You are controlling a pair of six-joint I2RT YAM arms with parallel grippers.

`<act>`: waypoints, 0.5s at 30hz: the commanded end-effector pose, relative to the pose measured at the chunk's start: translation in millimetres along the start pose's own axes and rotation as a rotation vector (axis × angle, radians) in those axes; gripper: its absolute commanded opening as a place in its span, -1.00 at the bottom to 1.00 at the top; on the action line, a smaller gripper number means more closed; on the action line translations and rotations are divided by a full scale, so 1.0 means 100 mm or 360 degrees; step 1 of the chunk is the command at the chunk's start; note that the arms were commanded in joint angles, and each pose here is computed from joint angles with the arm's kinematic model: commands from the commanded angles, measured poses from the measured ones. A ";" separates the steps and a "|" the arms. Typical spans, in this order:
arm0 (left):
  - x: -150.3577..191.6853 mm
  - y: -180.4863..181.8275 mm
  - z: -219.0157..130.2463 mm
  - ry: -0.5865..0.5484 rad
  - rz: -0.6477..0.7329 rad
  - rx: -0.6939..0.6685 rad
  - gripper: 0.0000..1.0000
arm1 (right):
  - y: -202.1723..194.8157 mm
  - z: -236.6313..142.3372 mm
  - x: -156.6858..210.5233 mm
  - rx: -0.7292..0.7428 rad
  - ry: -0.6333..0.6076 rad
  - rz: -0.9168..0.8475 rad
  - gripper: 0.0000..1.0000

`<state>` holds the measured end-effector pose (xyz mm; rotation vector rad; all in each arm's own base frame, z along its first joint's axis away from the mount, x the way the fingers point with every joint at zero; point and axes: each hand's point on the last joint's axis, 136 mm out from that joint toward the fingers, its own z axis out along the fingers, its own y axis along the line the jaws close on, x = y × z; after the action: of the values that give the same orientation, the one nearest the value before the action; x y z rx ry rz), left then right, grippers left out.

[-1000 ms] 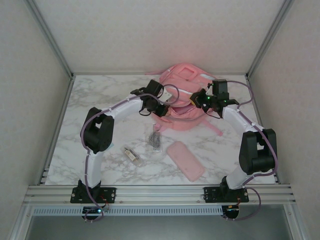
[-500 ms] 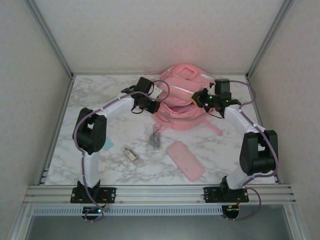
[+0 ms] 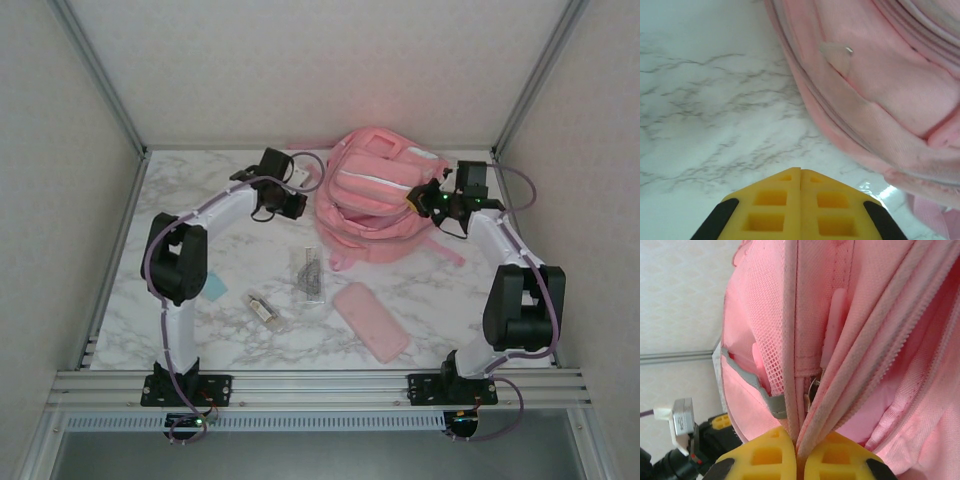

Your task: Pack the student bag

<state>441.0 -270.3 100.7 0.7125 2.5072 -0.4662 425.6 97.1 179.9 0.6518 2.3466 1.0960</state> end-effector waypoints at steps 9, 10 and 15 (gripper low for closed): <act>-0.14 -0.76 -0.28 -0.0125 0.0131 0.0173 -0.28 | 0.38 -0.10 -0.27 -0.0166 -0.0006 -0.0233 -1.00; -0.17 -0.79 -0.29 -0.0132 0.0141 0.0178 -0.25 | 0.39 -0.10 -0.26 -0.0172 0.0000 -0.0235 -1.00; -0.21 -0.87 -0.18 -0.0106 0.0156 0.0204 -0.18 | 0.39 -0.11 -0.22 -0.0188 0.0013 -0.0231 -1.00</act>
<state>399.1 -326.7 127.7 0.8280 2.4317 -0.5724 430.5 102.6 185.8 0.5632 2.3896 1.1509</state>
